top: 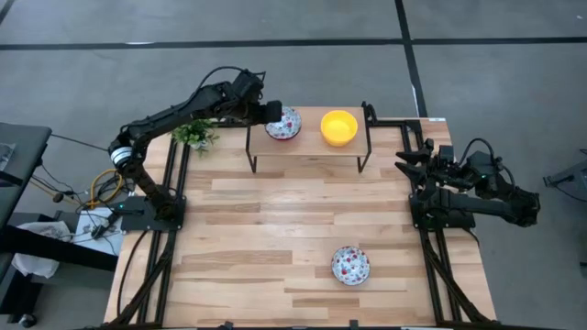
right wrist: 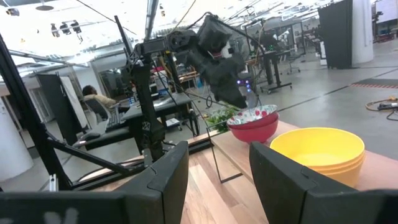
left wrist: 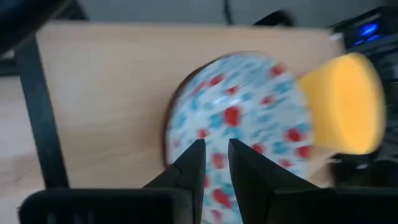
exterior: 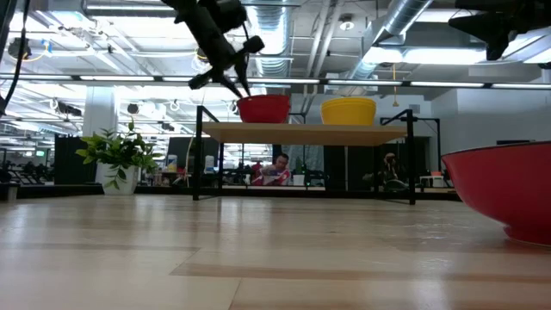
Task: Pick & Place Mini bowls
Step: Stack the top orange bowl on the orange bowl on the shelf
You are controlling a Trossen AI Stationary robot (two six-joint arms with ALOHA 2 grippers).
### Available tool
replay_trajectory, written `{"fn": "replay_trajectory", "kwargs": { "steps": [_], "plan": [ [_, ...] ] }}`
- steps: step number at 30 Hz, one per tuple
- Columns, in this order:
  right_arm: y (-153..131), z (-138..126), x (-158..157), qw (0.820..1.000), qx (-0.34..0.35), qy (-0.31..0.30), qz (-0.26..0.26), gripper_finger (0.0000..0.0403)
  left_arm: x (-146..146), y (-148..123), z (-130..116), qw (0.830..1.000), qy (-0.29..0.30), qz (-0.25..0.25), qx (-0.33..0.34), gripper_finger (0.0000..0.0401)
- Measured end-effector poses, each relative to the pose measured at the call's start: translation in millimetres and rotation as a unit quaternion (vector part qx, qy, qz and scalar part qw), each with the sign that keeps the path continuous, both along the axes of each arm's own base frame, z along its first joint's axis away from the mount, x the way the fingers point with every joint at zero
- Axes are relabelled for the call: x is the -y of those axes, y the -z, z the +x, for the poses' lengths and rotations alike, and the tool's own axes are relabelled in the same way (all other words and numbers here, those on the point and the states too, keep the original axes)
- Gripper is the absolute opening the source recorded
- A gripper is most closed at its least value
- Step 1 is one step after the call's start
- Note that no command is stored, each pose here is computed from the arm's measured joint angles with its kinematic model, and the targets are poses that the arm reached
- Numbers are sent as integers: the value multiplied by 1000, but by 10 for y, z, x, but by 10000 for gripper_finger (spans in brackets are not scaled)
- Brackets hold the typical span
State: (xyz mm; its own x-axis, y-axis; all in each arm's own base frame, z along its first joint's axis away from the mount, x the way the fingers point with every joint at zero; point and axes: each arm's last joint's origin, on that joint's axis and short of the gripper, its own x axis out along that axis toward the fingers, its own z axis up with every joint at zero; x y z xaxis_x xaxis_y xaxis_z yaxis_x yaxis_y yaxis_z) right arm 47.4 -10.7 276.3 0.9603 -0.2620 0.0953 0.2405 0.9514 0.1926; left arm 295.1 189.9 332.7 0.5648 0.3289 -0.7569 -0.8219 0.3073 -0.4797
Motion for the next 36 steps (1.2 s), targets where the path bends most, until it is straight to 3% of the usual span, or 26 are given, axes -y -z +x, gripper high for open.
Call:
{"fn": "replay_trajectory", "kwargs": {
  "steps": [6,10,22,36],
  "plan": [
    [0,0,1,1000,0,3,0,159,101,-361,-83,995,9,56,88,69],
    [0,-3,11,1000,1,20,2,159,216,-490,9,986,38,92,135,63],
    [0,-7,22,999,1,40,4,159,239,12,650,980,115,40,160,44],
    [1,-7,22,999,1,40,4,159,248,173,743,982,125,20,141,29]
  ]
}}
